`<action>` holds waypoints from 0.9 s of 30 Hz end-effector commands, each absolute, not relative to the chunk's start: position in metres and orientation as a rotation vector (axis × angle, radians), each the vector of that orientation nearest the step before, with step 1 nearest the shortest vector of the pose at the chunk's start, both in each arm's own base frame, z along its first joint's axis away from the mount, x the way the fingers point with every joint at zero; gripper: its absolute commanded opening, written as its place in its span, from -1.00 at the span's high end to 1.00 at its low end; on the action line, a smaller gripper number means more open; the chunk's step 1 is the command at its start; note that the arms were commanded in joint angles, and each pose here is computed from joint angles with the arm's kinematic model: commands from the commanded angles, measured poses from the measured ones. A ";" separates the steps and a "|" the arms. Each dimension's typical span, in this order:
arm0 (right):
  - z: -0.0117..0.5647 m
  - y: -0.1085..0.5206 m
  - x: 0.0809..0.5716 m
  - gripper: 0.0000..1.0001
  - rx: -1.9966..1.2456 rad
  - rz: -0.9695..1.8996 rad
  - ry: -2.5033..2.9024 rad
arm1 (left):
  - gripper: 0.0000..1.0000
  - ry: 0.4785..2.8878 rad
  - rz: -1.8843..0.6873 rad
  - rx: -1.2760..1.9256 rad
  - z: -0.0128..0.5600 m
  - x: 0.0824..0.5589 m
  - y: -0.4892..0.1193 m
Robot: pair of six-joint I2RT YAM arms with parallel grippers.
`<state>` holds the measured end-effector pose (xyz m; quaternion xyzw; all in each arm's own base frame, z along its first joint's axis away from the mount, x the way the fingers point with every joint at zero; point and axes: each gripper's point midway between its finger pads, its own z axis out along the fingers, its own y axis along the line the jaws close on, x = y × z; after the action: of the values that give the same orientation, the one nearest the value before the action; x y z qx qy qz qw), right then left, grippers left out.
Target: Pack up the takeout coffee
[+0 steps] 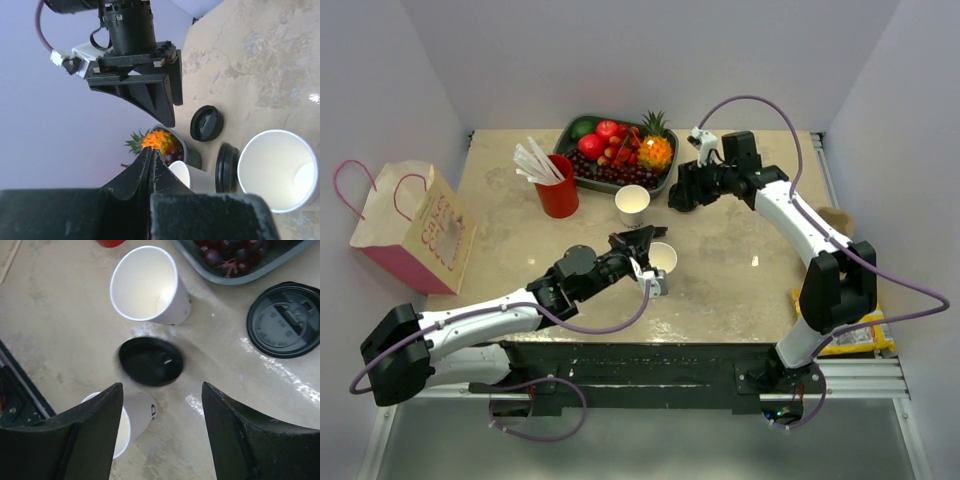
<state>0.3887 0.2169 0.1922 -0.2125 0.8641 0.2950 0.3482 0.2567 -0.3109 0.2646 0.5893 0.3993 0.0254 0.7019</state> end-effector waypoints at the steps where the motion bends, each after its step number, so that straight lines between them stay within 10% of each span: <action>1: 0.203 0.234 0.367 -0.35 -0.625 0.952 2.204 | 1.00 0.753 0.104 1.240 0.289 0.250 -0.315; 13: 0.218 0.217 0.356 -0.34 -1.064 0.731 1.942 | 0.99 1.341 -0.316 1.042 0.296 0.272 -0.285; 27: 0.118 0.187 0.364 -0.20 -2.173 0.316 1.179 | -0.48 1.602 -0.167 0.922 0.262 0.297 -0.200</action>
<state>0.3683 0.1945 0.1319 -0.6999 0.6089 0.1711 0.3319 0.2883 -0.2222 0.2694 0.4308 0.6501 -0.0792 0.6210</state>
